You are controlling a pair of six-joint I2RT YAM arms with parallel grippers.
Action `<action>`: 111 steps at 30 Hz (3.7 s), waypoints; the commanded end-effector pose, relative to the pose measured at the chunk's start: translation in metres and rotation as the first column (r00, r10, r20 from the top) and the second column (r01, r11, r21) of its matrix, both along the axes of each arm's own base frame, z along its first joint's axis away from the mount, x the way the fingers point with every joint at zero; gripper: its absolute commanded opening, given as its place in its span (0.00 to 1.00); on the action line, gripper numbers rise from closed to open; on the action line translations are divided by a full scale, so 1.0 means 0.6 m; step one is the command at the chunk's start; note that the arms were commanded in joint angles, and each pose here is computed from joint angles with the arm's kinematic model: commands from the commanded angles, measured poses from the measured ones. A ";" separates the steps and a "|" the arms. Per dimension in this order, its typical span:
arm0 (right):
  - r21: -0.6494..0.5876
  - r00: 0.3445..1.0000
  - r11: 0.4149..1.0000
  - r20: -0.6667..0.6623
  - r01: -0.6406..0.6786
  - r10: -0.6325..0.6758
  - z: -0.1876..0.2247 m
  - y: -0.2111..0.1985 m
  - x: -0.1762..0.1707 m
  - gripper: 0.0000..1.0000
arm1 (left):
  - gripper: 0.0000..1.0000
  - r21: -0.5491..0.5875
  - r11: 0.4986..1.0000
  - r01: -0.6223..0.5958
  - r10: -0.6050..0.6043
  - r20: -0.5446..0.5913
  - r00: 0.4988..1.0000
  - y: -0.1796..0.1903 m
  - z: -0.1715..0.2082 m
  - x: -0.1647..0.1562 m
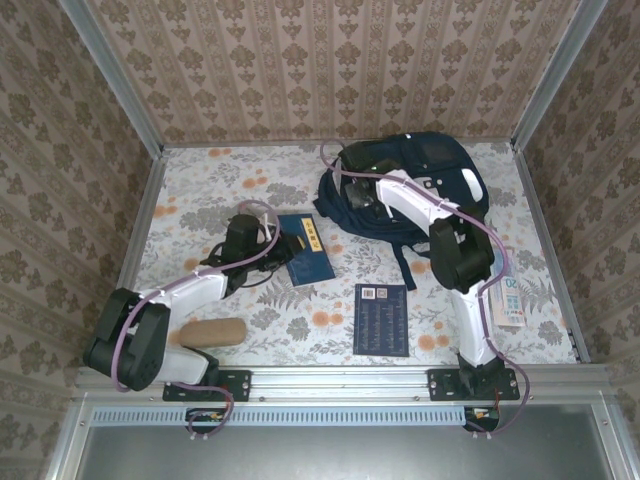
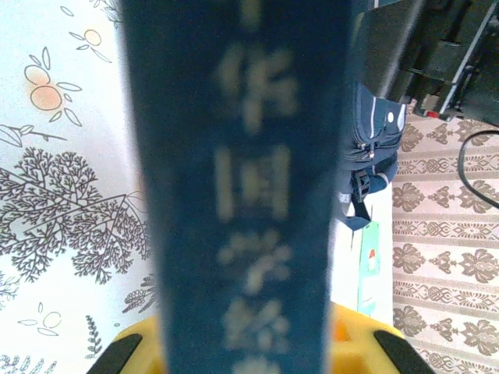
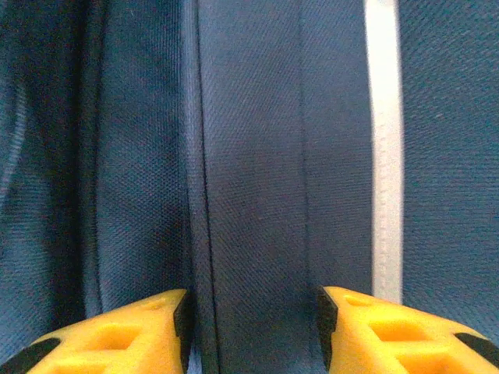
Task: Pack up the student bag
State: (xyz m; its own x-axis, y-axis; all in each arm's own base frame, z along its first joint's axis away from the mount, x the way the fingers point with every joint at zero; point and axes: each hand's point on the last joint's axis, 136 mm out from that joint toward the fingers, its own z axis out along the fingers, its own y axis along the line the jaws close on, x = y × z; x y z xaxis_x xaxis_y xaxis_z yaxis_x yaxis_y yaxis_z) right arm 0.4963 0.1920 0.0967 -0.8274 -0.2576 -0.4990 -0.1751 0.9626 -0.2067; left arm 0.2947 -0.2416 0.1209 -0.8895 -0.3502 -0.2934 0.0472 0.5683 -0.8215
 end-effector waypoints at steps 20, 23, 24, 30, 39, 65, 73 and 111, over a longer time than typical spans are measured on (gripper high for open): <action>0.115 0.977 0.993 0.213 -0.038 0.013 0.238 -0.008 -0.007 0.00 | 0.00 -0.093 0.996 0.005 0.009 0.154 0.988 -0.033 0.118 0.078; 0.127 0.965 0.991 0.261 -0.051 0.016 0.286 -0.014 -0.014 0.00 | 0.00 -0.135 0.991 0.003 0.020 0.174 0.985 -0.050 0.139 0.109; 0.136 0.961 0.989 0.276 -0.053 0.013 0.300 -0.017 -0.017 0.00 | 0.00 -0.145 0.989 0.000 0.026 0.178 0.984 -0.056 0.144 0.120; 0.232 0.946 0.970 0.324 -0.073 -0.007 0.362 -0.036 -0.029 0.00 | 0.00 -0.199 0.980 0.009 0.032 0.199 0.980 -0.101 0.162 0.187; 0.266 0.944 0.962 0.327 -0.062 -0.030 0.374 -0.053 -0.026 0.00 | 0.00 -0.256 0.961 0.105 -0.056 0.191 0.980 -0.236 0.145 0.254; 0.313 0.949 0.949 0.309 -0.038 -0.064 0.367 -0.061 -0.017 0.00 | 0.57 0.180 0.982 0.051 -0.071 0.108 0.992 -0.333 0.028 0.301; 0.322 0.954 0.946 0.292 -0.027 -0.072 0.355 -0.058 -0.013 0.00 | 0.58 0.239 0.971 0.028 -0.050 0.090 0.995 -0.288 0.018 0.270; 0.336 0.966 0.942 0.244 -0.007 -0.080 0.322 -0.054 -0.011 0.00 | 0.47 0.233 0.971 0.053 -0.058 0.017 0.998 -0.289 -0.028 0.234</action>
State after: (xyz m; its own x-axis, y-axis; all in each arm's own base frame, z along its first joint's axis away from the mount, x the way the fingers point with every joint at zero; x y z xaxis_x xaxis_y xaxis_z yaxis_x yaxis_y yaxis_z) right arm 0.4820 0.1544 0.2623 -0.7317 -0.0636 -0.6787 -0.1271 0.9909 0.0441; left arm 0.4385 -0.4212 0.1258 -0.8779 -0.2361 -0.4166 0.1389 0.7071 -0.6933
